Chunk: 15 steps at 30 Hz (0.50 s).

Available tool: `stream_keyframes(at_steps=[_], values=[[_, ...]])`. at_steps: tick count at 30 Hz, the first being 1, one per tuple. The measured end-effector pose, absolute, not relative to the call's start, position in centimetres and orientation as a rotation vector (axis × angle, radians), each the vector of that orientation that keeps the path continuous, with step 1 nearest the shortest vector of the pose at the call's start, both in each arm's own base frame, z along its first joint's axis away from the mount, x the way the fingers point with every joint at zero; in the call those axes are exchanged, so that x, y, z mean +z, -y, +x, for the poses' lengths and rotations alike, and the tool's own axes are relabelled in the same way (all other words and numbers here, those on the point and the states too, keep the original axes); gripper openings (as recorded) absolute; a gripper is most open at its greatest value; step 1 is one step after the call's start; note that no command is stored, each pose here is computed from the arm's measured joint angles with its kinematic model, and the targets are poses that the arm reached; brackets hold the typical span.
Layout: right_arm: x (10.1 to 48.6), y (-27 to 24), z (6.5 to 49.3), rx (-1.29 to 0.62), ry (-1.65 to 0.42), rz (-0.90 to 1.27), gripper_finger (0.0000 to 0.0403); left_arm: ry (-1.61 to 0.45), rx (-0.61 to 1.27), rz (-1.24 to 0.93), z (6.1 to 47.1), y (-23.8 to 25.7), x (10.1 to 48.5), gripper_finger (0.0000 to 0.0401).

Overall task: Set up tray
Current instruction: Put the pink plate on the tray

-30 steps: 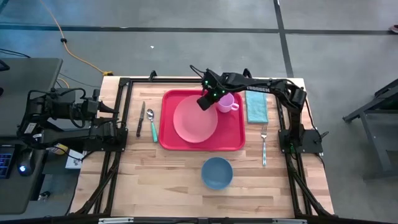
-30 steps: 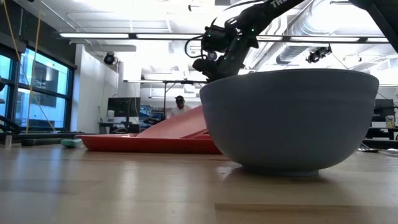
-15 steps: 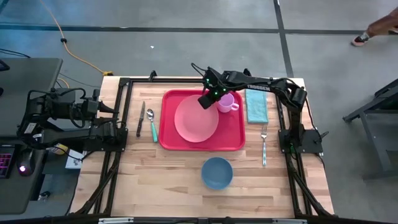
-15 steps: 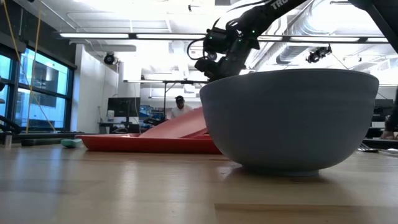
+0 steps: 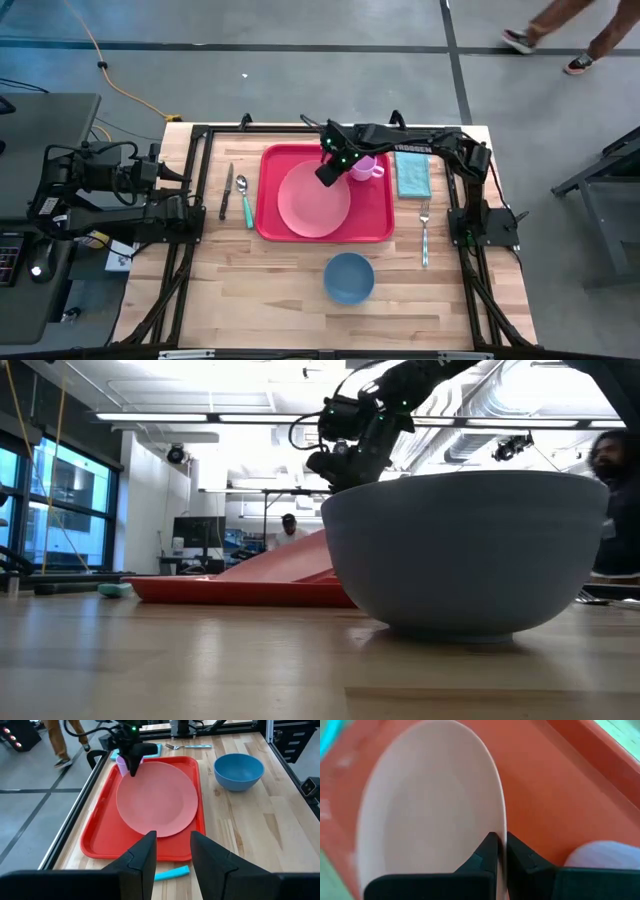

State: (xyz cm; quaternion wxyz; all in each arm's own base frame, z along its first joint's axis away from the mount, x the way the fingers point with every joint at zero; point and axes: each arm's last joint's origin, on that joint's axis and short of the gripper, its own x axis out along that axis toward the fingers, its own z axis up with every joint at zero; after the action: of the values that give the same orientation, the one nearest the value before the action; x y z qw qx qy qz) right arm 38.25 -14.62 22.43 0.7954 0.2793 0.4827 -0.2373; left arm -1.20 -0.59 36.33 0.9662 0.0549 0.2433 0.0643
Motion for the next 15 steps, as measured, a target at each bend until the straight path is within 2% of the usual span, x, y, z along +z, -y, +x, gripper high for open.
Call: stream_keyframes(at_steps=[5,15], values=[[22.4,13.8,38.6,-0.541,-1.032,0.552,0.0000,-0.492,0.133,0.112,-1.2,0.6,36.3,0.0152],[22.0,16.4,37.9,-0.589,-1.012,0.602,0.0000,-0.493,0.133,0.111,-1.2,0.6,36.3,0.0152]])
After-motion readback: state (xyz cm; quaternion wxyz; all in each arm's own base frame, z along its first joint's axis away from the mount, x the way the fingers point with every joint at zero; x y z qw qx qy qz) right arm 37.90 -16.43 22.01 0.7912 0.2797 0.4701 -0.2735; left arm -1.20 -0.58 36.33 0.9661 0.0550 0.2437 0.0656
